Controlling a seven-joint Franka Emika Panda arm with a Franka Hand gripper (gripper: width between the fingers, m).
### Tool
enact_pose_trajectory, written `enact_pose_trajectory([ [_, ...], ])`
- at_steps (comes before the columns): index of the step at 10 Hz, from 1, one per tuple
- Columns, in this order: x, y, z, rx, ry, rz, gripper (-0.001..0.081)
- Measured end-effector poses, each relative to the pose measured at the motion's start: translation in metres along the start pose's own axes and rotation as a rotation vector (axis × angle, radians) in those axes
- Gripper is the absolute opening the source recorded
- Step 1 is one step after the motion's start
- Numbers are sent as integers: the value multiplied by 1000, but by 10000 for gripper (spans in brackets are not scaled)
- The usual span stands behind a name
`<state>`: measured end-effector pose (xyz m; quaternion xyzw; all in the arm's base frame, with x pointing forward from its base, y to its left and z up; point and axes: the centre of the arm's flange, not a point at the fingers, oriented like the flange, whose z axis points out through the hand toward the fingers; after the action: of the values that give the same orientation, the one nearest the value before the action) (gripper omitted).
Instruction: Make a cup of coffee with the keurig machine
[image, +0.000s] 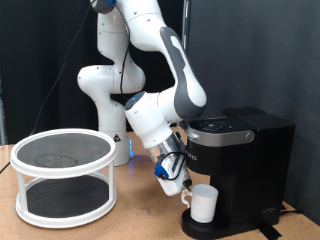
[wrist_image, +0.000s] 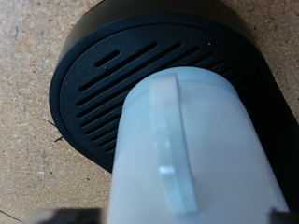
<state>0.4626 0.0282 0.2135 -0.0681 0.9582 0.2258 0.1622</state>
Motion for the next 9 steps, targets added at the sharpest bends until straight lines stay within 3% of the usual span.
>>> enact_pose_trajectory([
  [1,0,0,0,0,0,-1,283],
  [3,4,-3,-1,-7,6,-7,601],
  [4,8,-5,-3,-25,17,-14,601],
  [5,14,-7,-9,-49,29,-21,710],
  [7,28,-13,-26,-96,52,-48,728],
  [9,41,-19,-44,-112,36,-59,733],
])
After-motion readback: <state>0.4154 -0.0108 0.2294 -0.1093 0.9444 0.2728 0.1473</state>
